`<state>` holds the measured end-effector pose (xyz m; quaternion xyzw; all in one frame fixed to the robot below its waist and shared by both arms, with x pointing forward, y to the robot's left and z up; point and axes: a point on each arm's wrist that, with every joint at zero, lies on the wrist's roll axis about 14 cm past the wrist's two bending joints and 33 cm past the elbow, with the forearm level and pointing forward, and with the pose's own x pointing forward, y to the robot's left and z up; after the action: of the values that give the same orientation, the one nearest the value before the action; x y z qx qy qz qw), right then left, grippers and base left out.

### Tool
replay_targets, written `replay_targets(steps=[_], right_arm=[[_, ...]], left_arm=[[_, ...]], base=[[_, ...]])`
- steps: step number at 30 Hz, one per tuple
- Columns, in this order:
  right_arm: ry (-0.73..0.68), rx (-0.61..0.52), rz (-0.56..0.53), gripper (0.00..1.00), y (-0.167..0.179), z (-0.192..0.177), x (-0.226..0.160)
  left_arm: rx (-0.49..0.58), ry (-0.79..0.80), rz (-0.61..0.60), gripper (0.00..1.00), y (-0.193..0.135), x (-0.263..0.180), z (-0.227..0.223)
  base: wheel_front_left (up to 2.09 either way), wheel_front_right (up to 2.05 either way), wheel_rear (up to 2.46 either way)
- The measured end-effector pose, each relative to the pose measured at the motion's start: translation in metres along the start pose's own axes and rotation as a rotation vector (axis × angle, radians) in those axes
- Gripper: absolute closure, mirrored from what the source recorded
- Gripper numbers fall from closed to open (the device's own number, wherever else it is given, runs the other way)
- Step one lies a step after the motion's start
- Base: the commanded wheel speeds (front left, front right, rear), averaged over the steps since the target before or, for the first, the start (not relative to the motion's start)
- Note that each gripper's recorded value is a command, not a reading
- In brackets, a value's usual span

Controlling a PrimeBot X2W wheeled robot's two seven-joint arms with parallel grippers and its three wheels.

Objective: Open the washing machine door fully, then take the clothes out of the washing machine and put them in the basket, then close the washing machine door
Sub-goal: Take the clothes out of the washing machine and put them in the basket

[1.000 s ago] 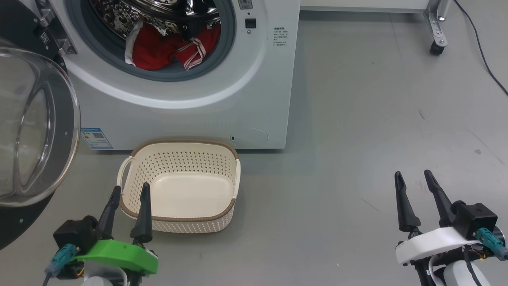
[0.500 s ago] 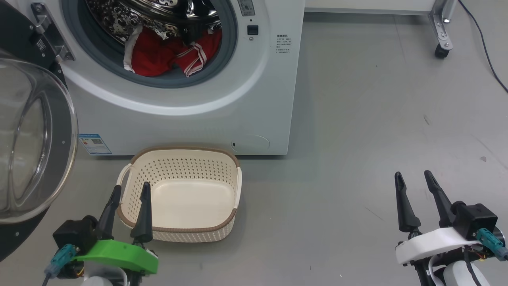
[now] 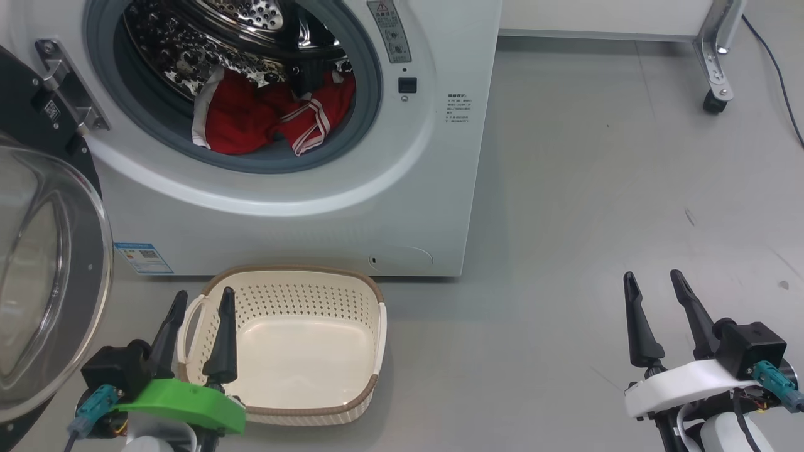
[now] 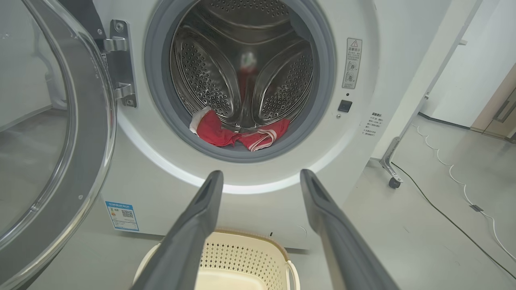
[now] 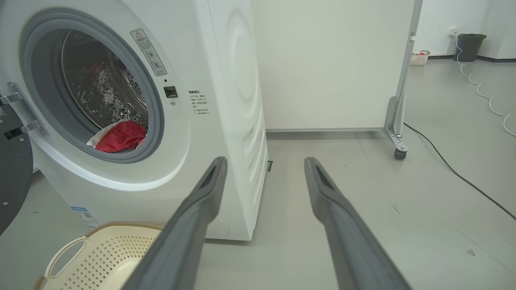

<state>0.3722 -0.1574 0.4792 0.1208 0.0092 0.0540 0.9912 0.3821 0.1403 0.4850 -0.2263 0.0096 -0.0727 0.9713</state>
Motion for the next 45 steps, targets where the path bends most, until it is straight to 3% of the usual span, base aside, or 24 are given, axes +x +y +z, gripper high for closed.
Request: replay_targets(steps=[20,45], right_arm=[[0.01,0.012,0.01,0.0,0.005,-0.004,-0.002],[0.039,0.013,-0.008,0.0,-0.001,-0.014,-0.002]], left_arm=[[0.013,0.021,-0.036,0.0,-0.011,0.001,-0.007],[0.035,0.049,-0.019,0.0,-0.002,0.013,-0.016]], base=[[0.82,-0.82,0.0],[0.1,-0.1,0.0]])
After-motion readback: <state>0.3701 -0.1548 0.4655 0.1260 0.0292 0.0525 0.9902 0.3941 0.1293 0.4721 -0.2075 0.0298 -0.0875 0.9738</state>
